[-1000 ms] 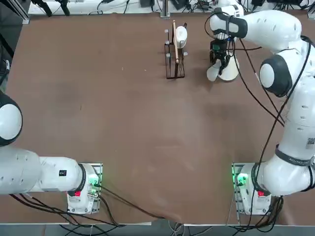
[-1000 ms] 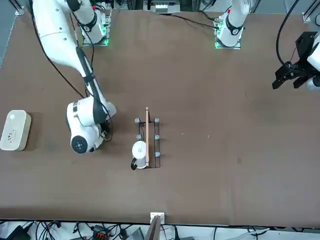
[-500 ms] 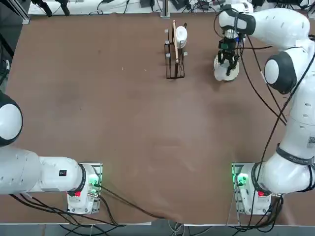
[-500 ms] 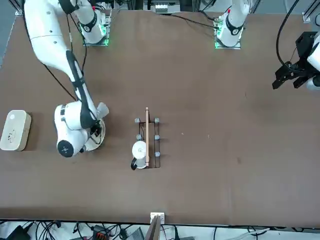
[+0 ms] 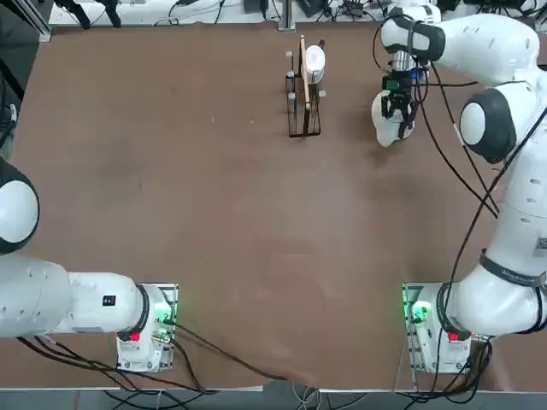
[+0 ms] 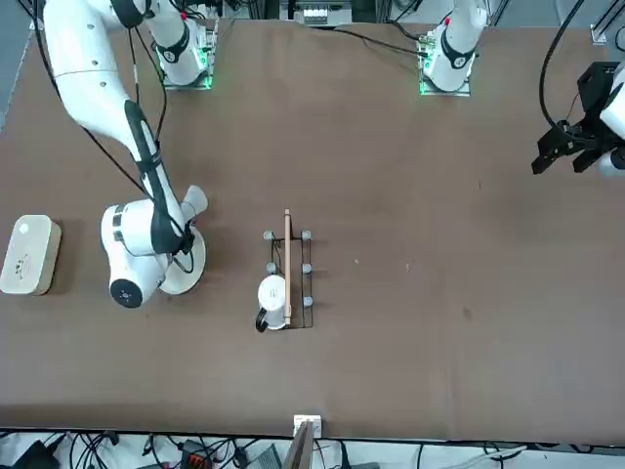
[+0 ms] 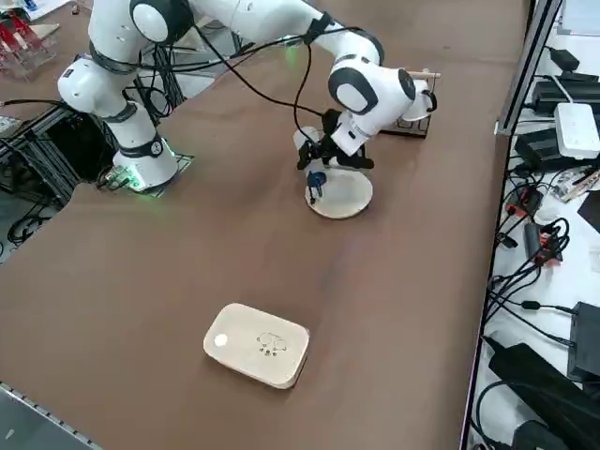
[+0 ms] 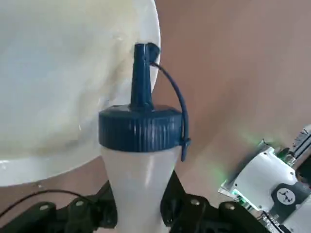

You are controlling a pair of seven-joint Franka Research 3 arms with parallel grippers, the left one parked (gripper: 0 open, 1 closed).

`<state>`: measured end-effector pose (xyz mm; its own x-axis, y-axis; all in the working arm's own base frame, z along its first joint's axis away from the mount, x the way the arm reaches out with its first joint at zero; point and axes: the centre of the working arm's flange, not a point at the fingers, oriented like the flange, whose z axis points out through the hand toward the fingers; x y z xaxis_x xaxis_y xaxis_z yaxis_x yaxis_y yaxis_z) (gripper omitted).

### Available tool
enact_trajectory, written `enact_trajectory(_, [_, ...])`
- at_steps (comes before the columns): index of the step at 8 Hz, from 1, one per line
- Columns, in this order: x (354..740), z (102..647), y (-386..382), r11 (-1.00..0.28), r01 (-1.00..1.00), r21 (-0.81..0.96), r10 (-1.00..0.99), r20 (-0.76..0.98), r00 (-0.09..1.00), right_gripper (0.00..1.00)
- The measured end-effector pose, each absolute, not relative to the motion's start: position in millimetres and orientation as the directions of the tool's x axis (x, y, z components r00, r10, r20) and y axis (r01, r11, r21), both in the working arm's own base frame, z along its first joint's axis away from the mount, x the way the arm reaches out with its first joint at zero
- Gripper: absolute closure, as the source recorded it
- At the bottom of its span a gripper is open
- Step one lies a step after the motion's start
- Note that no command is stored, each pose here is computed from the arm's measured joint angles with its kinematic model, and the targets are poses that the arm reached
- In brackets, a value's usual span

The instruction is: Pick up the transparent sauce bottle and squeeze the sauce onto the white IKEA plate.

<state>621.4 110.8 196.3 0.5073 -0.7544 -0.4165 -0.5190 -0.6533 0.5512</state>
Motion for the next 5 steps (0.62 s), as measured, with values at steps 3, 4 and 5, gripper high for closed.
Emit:
enact_trajectory(3, [607.8,190.6,138.1,-0.674,-0.467,0.572,-0.732,-0.433,0.526,0.63])
enact_trajectory(4, [604.7,190.1,148.9,-0.683,-0.457,0.570,-0.723,-0.438,0.534,0.63])
enact_trajectory(5, [603.0,190.1,158.8,-0.691,-0.456,0.561,-0.716,-0.446,0.537,0.63])
